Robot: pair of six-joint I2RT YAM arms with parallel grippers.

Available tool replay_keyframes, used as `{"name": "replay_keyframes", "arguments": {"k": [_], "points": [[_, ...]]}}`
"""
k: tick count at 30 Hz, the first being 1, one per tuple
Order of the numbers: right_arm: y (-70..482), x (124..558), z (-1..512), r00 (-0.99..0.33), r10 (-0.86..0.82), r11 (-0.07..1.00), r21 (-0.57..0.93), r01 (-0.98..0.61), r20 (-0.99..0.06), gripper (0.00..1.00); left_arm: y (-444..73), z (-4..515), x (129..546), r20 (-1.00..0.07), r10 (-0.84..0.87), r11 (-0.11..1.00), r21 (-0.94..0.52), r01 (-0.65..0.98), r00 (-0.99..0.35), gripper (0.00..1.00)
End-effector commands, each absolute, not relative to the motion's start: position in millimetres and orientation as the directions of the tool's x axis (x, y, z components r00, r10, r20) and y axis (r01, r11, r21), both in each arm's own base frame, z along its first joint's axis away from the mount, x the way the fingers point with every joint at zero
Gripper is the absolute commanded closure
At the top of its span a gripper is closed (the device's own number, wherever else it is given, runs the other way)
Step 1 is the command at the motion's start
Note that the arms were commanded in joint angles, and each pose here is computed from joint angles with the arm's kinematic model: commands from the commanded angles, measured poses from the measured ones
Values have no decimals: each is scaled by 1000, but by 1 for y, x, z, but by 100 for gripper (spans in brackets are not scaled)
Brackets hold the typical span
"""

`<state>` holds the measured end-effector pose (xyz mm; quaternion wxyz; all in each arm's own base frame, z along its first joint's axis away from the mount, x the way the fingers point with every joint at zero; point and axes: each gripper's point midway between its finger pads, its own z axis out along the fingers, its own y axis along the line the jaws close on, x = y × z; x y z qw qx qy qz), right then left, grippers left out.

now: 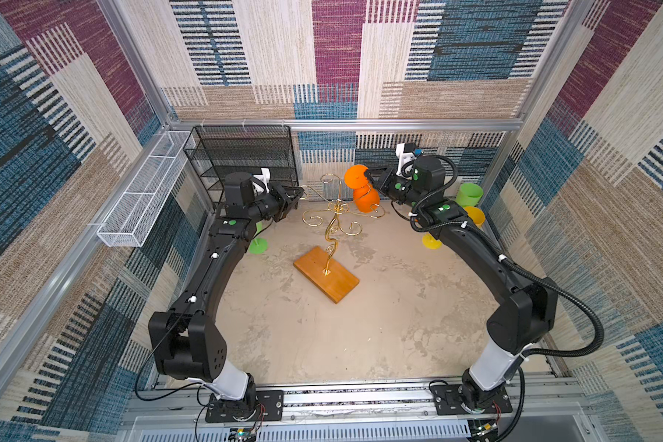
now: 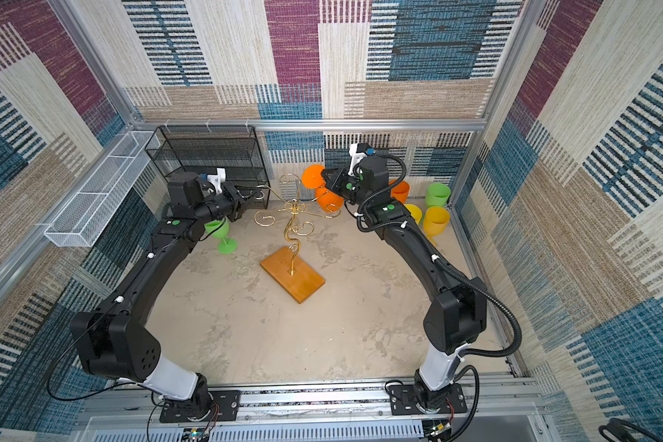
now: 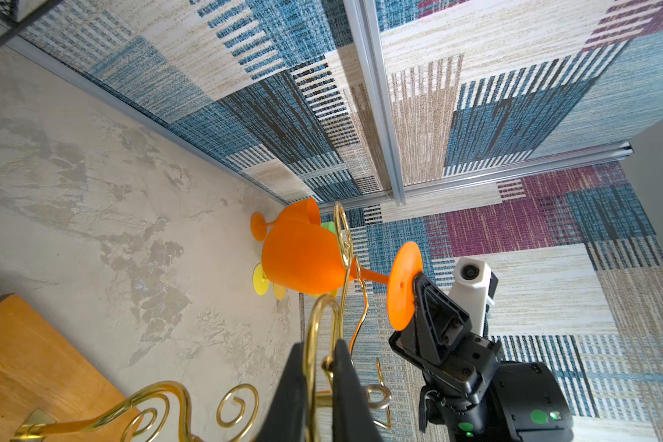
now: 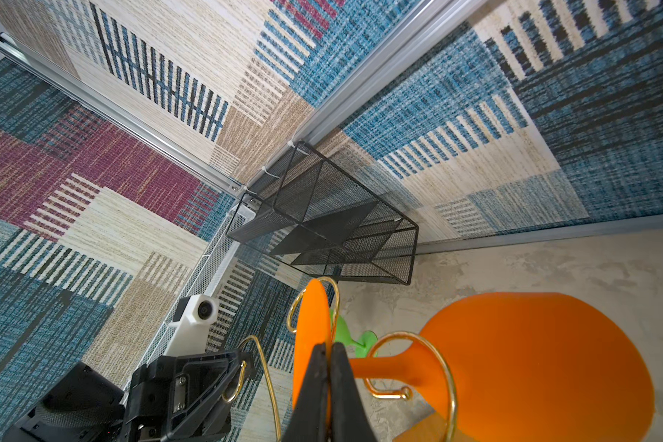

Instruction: Take the wine glass off the wine glass rack

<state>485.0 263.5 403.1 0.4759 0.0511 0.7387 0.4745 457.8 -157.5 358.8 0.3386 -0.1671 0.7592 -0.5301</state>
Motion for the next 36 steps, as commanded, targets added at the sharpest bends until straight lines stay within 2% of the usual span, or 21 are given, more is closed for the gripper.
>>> {"name": "replay_keyframes", "arguments": {"k": [1,11,20,28,36], "points": [[267,492,435,-443,545,536,702,-469,-712,100,-152,324,455,-399,-557,509,-857,79,-728,100],[286,493,451,-420,533,528,676,-514,-735,100,-151,316,455,-401,-550,522,-850,73,-732,100],[308,502,404,-501,488,546,698,-463,-715,100,-148,316,452,-412,-547,535,-842,75,-729,100],[281,475,423,-433,513,590,671,-449,-741,100,-142,315,450,-414,-556,538,-840,68,-721,100],[264,454,433,-402,546,588,678,-441,-735,100,-137,310,446,-409,-565,538,-841,56,-717,100]]}}
